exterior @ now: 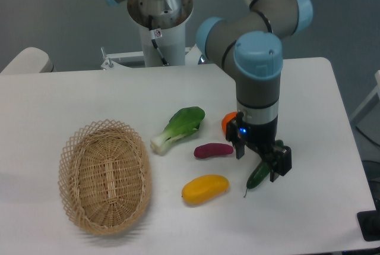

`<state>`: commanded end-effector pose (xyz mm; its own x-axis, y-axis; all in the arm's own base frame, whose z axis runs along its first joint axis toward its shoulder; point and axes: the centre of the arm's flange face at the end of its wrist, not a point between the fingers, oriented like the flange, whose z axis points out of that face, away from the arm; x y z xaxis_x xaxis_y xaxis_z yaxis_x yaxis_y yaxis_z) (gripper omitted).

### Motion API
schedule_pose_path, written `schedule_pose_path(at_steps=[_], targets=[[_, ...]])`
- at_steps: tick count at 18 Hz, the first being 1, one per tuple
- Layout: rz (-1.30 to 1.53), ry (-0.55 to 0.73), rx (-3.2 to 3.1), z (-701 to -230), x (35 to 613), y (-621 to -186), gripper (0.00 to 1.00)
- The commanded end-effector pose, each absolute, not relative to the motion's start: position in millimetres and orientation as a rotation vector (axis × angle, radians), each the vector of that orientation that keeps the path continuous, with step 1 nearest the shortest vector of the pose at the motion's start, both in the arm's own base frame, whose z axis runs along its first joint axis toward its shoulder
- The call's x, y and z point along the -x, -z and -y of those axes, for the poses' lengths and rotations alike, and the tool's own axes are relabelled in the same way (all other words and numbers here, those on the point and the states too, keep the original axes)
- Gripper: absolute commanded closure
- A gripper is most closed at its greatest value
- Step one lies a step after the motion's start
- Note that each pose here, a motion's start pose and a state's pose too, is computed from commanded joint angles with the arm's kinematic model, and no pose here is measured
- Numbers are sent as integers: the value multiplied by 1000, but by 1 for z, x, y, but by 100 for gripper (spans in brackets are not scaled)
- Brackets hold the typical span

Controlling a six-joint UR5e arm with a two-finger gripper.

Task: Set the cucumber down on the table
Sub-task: 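Raise the open gripper up away from the cucumber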

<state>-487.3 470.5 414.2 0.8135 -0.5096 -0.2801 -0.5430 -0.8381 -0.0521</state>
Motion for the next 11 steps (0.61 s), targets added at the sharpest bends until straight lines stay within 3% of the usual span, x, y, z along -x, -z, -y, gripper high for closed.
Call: schedule_pose_path(at_steps=[5,11], targets=[[-1042,-345,2861,-431,514,-414,0],[-1056,-352,2859,-427,515,-416,0]])
